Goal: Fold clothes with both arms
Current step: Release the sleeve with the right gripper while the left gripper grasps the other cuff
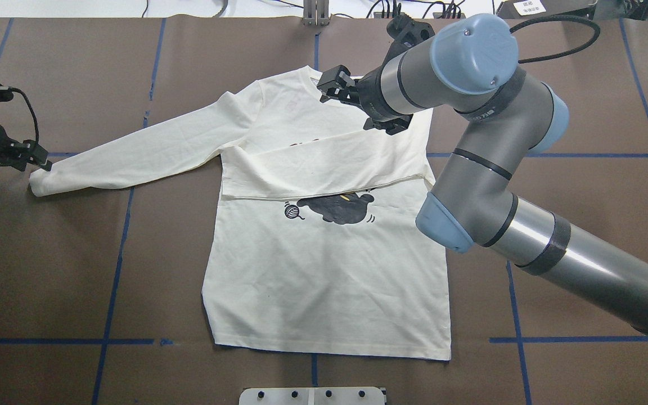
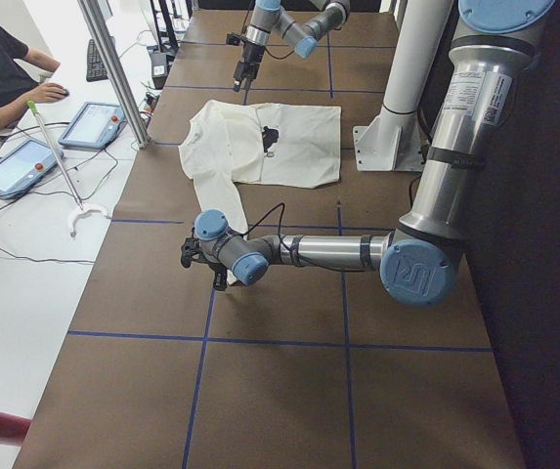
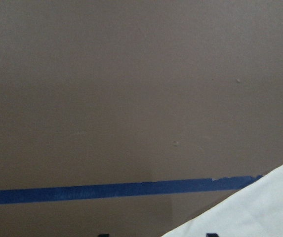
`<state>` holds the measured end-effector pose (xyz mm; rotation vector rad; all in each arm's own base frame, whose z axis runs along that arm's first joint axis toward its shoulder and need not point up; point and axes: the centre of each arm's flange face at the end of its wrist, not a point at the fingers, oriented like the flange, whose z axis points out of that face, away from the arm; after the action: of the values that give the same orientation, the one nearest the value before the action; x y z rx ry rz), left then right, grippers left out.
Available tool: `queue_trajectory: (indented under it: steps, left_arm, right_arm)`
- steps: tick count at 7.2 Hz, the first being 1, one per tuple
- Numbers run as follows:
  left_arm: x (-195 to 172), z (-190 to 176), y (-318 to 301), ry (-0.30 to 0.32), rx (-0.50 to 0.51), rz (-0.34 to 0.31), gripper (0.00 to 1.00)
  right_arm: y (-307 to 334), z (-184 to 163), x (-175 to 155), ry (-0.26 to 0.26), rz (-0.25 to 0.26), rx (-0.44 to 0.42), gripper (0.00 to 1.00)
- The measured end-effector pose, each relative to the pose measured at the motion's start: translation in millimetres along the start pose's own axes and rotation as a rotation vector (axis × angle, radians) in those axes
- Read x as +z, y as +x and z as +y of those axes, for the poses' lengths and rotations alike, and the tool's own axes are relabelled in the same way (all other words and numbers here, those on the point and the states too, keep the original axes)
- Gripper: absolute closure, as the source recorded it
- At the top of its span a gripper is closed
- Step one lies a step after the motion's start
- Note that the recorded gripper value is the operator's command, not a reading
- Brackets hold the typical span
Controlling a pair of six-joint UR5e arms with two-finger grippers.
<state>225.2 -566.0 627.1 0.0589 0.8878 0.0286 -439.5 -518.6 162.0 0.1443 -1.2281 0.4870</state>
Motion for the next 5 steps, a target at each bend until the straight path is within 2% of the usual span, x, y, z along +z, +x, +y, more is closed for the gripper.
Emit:
queue_trajectory:
  steps: [1,5]
  left_arm:
    - [4,2,3,-0.006,-0.002,0.000,1.00]
    - [-18,-1,37,0.017,0.006,0.041,1.00]
  right_arm:
    - [0,1,0,0.000,0.000,0.001,0.01]
    - [1,7,3,-0.008,0.003,0.002,0.01]
